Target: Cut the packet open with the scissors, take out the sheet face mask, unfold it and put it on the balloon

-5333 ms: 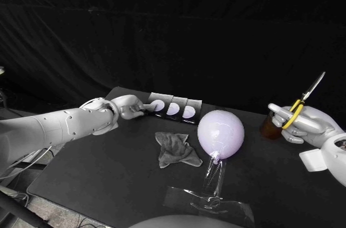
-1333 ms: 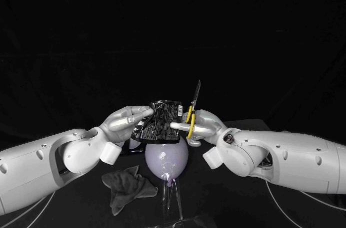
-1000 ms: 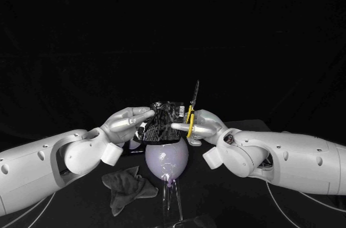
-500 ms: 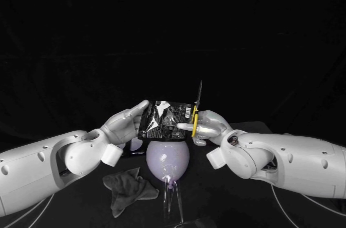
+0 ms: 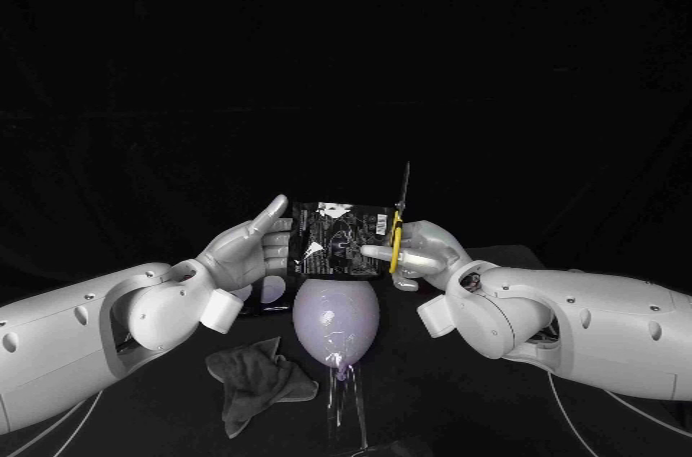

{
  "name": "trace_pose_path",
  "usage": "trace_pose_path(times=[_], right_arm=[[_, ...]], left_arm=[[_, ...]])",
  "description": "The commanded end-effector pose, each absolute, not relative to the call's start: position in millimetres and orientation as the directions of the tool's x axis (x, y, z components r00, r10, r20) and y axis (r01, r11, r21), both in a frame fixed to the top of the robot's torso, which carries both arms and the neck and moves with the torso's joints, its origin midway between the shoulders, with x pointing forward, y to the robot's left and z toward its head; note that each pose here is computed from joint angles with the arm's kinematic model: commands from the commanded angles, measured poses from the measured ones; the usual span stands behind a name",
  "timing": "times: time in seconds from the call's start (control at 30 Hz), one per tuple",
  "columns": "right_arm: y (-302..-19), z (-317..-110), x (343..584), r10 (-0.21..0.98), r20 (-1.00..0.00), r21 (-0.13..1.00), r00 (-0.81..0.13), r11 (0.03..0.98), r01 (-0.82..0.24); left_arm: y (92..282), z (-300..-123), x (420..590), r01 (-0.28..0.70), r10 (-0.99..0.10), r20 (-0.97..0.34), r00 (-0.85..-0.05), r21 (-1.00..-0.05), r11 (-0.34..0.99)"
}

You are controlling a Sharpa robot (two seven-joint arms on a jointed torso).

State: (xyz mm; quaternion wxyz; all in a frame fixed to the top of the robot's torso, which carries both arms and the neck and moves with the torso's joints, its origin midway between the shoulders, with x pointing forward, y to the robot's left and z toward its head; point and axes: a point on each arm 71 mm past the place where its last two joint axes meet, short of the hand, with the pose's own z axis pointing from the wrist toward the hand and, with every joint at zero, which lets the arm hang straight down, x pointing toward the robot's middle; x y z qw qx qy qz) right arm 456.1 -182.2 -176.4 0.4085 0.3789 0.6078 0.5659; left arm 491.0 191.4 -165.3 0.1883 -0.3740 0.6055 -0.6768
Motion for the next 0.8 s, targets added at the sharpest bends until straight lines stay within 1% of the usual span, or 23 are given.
trace_pose_path(times=[0.03, 0.33, 0.8], right_arm=[[-182, -175, 457, 0.927, -0.071, 0.997, -0.368, 0.071, -0.012], [-176, -176, 456, 0.923, -0.069, 0.997, -0.378, 0.071, -0.01], [-170, -177, 457, 0.919, -0.074, 0.997, -0.386, 0.077, -0.007]], left_arm=[[186.5, -164.9, 488.9, -0.16, -0.7, 0.213, -0.682, -0.977, -0.141], [176.3, -166.6, 486.4, -0.116, -0.676, 0.125, -0.726, -0.992, -0.058], [162.5, -166.2, 486.6, -0.102, -0.654, 0.115, -0.748, -0.993, -0.057]])
